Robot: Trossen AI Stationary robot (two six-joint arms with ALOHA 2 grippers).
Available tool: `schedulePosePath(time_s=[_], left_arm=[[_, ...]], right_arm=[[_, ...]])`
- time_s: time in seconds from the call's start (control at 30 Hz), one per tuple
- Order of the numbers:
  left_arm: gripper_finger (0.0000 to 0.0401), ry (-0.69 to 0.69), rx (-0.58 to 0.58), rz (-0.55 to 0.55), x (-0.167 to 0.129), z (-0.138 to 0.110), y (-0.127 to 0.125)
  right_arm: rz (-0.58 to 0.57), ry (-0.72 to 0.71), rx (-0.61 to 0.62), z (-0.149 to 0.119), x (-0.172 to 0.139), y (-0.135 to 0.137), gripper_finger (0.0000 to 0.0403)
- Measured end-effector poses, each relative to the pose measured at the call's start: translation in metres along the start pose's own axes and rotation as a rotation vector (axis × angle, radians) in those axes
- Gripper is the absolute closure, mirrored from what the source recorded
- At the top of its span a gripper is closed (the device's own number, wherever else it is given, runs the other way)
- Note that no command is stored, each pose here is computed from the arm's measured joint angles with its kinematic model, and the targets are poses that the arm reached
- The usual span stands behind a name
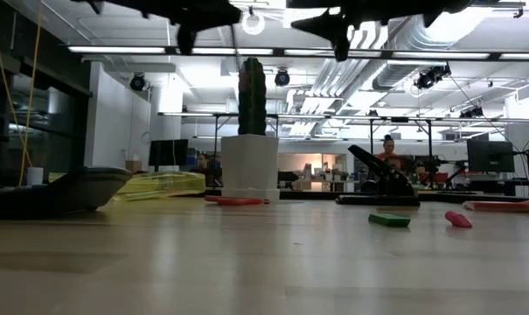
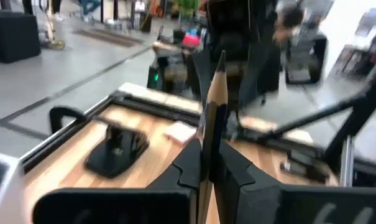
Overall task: Pack school essentials
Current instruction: Put the black pencil into the transparent yellow supply box
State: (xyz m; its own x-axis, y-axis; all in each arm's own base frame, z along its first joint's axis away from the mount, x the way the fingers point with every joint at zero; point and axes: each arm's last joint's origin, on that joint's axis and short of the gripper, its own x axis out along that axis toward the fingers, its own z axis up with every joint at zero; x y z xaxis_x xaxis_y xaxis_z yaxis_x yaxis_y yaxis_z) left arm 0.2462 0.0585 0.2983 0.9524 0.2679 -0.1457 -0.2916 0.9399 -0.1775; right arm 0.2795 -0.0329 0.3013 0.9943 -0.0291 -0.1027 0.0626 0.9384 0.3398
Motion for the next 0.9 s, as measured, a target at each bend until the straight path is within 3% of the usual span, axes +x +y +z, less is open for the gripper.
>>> schedulePosePath(time_s=[0.17,0.43,0.73,0.9], left_arm=[[0.0398,0.038,0.007,0.004,-0.039,0.01,-0.002],[0.0399,0.041,0.013,0.07,-0.084,0.014,-0.011],[0.0399,-0.001,-0.013,0.111,-0.093,0.018,-0.01],[0.0398,0.002,-0.075,0.291,-0.085,0.014,-0.004]], right_arm=[[0.008,-0.064,-0.058,0.02,-0.027,0.003,0.0212],[0.03,-0.12,-0.098,0.036,-0.057,0.013,0.0204],[0.031,-0.117,-0.086,0.037,-0.062,0.015,0.0203],[0.023,-0.117,-0.077,0.037,-0.062,0.014,0.0203]])
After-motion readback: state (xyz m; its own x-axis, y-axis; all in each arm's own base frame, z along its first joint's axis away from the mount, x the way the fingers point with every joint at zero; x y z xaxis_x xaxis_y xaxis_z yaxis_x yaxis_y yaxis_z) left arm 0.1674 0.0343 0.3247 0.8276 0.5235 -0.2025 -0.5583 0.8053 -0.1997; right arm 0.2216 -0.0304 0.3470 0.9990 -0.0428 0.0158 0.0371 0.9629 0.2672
